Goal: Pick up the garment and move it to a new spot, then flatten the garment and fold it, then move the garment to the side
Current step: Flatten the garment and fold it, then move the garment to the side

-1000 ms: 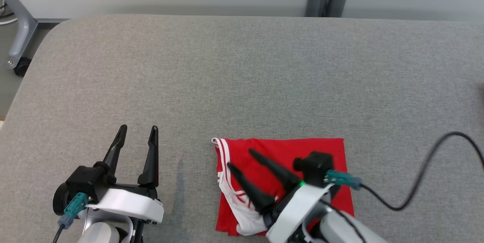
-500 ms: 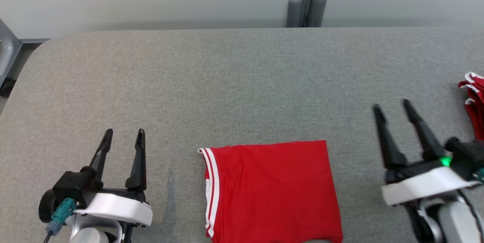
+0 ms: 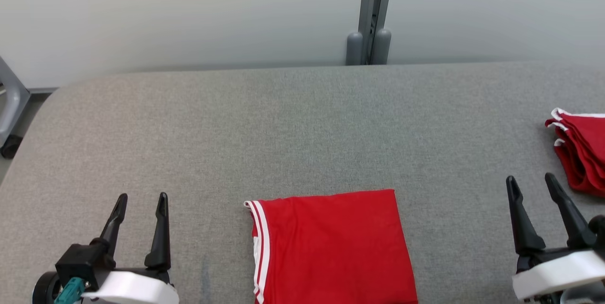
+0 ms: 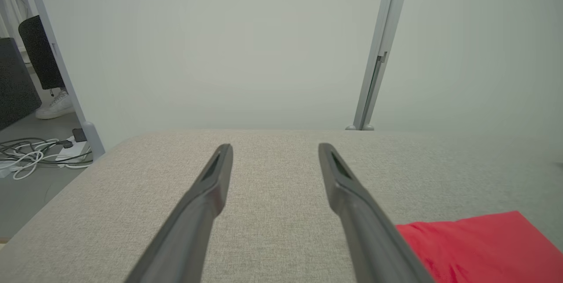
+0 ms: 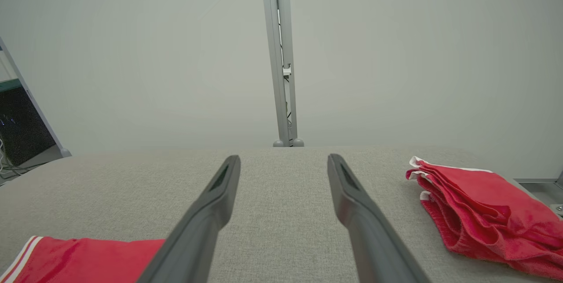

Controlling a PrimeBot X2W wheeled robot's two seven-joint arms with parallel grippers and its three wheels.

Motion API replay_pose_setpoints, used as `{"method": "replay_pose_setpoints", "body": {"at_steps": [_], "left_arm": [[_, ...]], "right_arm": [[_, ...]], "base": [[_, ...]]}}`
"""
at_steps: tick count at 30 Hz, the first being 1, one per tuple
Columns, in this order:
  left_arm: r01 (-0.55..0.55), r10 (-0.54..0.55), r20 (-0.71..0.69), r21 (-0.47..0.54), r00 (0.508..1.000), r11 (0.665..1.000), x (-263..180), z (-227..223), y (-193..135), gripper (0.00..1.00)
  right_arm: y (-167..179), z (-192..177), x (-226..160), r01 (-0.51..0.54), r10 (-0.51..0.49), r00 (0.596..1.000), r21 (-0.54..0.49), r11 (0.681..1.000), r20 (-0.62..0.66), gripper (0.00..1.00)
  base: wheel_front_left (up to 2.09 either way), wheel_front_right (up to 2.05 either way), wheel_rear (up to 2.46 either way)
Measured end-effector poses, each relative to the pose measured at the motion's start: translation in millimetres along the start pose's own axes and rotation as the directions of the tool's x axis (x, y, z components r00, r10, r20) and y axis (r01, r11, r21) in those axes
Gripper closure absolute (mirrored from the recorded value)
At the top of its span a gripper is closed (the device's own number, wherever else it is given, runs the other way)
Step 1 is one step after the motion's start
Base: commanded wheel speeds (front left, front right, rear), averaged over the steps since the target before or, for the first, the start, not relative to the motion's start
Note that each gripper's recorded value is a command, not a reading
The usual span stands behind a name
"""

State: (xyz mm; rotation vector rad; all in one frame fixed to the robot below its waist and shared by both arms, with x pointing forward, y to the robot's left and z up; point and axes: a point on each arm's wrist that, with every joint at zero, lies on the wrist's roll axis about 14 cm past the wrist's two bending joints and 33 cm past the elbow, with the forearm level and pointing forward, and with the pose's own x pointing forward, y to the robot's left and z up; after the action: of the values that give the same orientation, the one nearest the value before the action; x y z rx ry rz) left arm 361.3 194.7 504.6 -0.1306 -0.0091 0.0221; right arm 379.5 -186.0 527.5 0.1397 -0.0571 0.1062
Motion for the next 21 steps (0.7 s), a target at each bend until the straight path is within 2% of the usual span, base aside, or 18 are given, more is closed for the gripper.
{"method": "replay_pose_setpoints", "body": {"at_steps": [12, 21], "left_arm": [[-0.029, 0.029, -0.010, 0.001, 1.000, 1.000, -31.7, 3.7, 9.5, 0.00], [-0.035, 0.035, -0.021, 0.001, 0.999, 0.999, -35.3, 1.4, 10.9, 0.00]], "right_arm": [[5.5, 5.5, -28.4, 0.010, -0.010, 1.000, 0.011, 1.000, -0.010, 0.00], [3.7, 6.7, -32.7, 0.023, -0.023, 1.000, 0.016, 1.000, -0.013, 0.00]], "base": [[0.00, 0.00, 0.00], [0.00, 0.00, 0.00]]}}
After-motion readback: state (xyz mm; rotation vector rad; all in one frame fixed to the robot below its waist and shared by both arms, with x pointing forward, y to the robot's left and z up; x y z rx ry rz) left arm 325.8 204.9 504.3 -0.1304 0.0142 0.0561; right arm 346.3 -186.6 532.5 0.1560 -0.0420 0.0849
